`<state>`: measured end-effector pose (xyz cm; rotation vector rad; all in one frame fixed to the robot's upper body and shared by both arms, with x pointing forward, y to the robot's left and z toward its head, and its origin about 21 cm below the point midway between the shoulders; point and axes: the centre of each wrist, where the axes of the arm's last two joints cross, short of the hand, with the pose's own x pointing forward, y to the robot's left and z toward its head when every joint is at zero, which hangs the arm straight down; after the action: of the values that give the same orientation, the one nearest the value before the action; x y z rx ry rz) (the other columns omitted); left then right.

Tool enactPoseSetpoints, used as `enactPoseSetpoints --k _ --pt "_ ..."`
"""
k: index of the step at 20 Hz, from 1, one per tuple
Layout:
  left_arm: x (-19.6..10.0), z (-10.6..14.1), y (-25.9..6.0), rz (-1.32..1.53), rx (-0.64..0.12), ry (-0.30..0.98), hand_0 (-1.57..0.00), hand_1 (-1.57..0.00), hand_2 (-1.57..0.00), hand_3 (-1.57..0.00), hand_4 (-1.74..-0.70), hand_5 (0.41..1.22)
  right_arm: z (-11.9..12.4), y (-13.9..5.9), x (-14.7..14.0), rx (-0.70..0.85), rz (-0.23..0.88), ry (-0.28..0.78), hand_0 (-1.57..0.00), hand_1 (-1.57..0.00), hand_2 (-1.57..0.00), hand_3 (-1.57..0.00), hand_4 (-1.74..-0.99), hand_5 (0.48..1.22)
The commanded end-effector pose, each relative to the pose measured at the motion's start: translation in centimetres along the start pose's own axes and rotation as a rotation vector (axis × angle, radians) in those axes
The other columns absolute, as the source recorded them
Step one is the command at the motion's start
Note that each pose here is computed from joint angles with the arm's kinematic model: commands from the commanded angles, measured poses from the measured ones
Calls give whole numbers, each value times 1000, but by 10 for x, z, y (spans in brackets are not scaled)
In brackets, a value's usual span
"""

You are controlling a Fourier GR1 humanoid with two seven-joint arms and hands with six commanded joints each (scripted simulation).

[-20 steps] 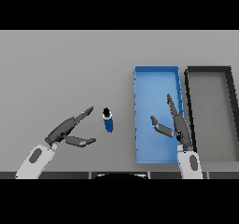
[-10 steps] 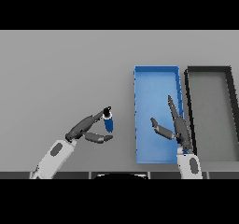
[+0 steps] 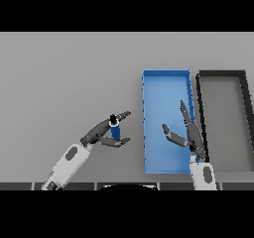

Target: Pick up the blue pipe and place it into the blue bin.

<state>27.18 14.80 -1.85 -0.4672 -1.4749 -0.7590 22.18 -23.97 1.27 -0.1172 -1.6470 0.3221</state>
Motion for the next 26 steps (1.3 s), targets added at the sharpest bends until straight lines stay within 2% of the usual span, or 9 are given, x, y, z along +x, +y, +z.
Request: enactPoseSetpoints --k 1,2,4,6,8,10,15,19,26 --pt "-1 -4 -4 12 3 2 -34 -141 -224 -115 -1292 617 0 -2 2 -2 -4 10 1 1 1 1 -1196 605" --pt "0 -4 -4 16 11 0 -100 -265 -357 -215 -1317 651 2 0 2 3 -19 10 1 1 1 1 -1198 605" --pt "-5 -8 -9 74 24 1 -504 -677 -733 -703 -1416 856 1 1 3 -2 -16 20 1 1 1 1 -1196 604" --pt "-4 -10 -15 45 3 -4 -888 -999 -1035 -1009 -1526 988 3 3 -1 4 -17 26 1 1 1 1 -1195 604" --pt "-6 -9 -19 38 -17 -38 -1134 -1205 -1228 -1174 -1600 1072 3 3 1 -3 -22 18 1 1 1 1 -1198 604" --pt "-6 -9 -24 27 -6 -62 -1291 -1337 -1351 -1272 -1647 1125 1 3 -1 -3 -13 18 1 1 1 1 -1191 602" --pt "19 -16 -26 36 33 -163 -1479 -1494 -1499 -1423 -1710 1190 1 -1 4 -8 -15 10 1 1 1 1 -1187 603" --pt "45 -19 -33 48 12 -251 -1533 -1540 -1542 -1461 -1728 1208 4 -2 1 5 1 5 1 1 1 1 -1172 603" --pt "71 -23 -32 4 -30 -226 -1563 -1564 -1565 -1495 -1738 1218 6 -6 3 -10 19 -30 1 1 1 1 -1133 606"
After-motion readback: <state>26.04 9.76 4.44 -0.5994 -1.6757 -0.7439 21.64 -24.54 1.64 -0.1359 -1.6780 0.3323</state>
